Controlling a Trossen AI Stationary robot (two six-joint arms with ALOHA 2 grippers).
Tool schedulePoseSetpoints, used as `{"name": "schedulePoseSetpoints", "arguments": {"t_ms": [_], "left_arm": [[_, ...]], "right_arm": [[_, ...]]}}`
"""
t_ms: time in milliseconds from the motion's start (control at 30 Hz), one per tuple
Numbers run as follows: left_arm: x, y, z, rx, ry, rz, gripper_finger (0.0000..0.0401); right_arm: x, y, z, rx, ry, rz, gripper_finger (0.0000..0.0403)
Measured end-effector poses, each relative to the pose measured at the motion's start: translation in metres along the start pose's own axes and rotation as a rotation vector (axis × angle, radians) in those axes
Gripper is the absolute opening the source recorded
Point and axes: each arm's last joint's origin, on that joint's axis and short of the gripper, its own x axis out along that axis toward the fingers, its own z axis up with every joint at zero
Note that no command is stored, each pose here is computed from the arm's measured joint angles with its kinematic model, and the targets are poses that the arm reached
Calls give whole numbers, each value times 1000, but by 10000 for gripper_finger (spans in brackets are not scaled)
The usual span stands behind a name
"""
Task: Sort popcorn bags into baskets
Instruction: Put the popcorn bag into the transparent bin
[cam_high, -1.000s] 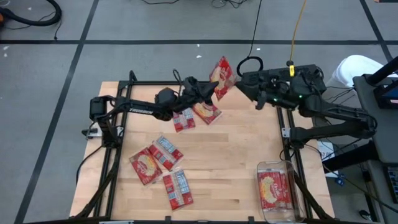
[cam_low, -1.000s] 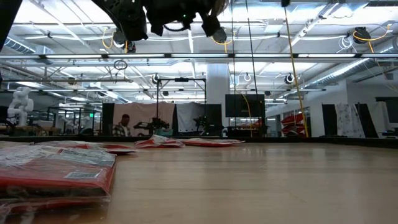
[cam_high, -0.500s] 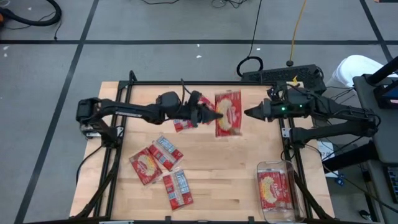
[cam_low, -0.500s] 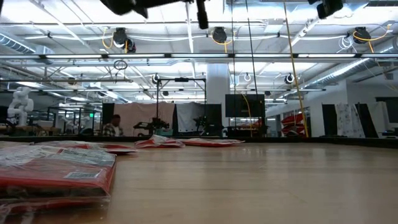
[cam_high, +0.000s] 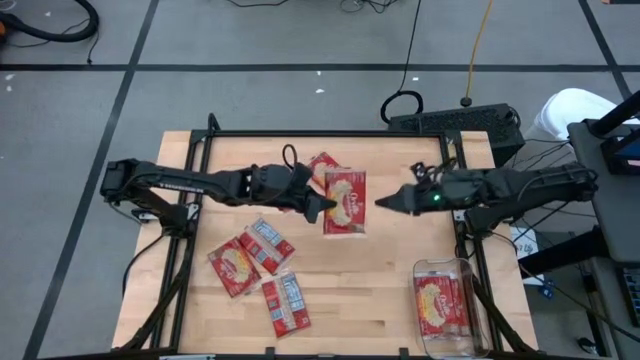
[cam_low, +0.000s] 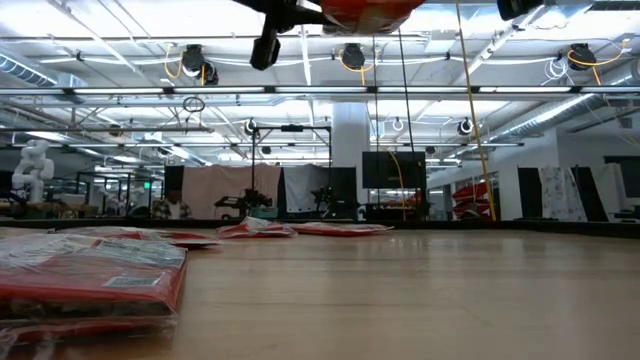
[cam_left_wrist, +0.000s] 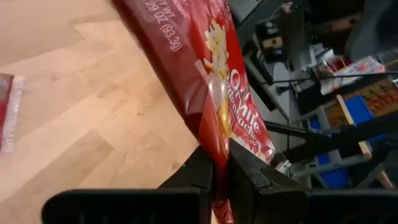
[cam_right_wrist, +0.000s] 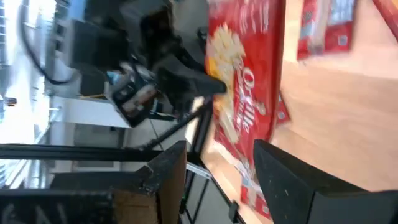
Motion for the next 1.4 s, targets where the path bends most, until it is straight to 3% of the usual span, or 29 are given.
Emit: {"name": "schedulePoseSetpoints", "arguments": {"t_ms": [233,567,1100,1233,1400], "left_arm": [[0,-7,-6,-21,6,-29,28],[-1,-16,-10,-12,-13,-73,28],[-1,-25,-11,11,-48,-123,34],[-2,-27,-15,-6,-36,-128,79],[-7,-30,-14,-32,-28,-133,191]], "right_arm": [[32,-8,-14,-44,42,-111,187],[53,-3,-13,-146,-13,-58,197],[47,2,-7,-240,-52,-11,12],[42,2,-7,-243,-16,-3,14],[28,-1,-7,-207,57,-21,24]]}}
